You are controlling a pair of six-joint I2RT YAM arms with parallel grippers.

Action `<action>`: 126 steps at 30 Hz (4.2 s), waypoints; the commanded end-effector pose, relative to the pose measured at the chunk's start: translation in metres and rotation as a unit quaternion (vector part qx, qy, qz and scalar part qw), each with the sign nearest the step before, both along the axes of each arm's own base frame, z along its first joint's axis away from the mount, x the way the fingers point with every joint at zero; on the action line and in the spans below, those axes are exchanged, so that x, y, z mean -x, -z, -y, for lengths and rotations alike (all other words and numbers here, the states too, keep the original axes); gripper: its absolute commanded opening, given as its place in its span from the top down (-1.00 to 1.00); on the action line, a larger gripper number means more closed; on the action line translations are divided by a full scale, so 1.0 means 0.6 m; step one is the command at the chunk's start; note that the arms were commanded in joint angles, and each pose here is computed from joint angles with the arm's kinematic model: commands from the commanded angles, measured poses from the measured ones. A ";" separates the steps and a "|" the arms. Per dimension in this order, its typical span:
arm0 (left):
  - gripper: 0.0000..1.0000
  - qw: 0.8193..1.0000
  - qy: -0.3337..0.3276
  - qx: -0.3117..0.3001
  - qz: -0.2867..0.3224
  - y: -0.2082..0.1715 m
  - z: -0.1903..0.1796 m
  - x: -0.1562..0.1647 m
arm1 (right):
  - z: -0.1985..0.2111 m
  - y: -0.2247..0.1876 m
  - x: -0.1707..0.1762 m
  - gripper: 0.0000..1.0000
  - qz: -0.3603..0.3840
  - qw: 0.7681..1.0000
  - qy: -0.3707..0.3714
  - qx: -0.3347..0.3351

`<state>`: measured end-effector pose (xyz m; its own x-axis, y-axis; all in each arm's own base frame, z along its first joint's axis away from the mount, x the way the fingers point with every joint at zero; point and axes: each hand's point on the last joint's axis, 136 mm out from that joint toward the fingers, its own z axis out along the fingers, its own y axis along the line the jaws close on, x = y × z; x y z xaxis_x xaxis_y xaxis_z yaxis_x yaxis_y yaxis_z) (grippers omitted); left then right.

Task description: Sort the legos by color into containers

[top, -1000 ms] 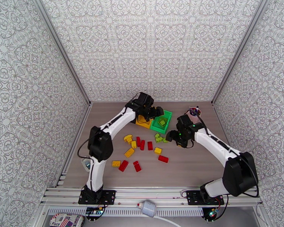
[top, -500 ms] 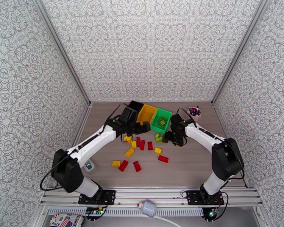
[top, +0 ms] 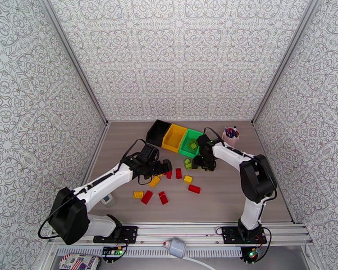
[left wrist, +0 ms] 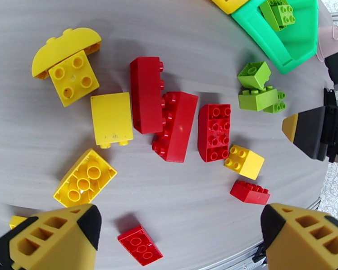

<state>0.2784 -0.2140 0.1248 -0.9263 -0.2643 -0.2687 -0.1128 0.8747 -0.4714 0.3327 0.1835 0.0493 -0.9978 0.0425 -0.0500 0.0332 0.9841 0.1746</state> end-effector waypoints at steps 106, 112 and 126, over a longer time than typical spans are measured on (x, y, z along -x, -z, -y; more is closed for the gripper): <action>-0.74 0.996 0.080 0.028 0.039 -0.051 0.068 -0.221 | -0.075 -0.176 -0.279 -0.20 0.152 0.985 0.042 -0.064; -0.66 0.993 0.114 -0.004 0.038 -0.041 0.079 -0.210 | -0.073 -0.204 -0.263 -0.30 0.162 0.983 0.039 -0.079; -0.52 0.965 0.237 -0.108 0.020 0.027 0.163 -0.108 | 0.033 -0.214 -0.091 -0.50 0.130 0.983 0.116 -0.065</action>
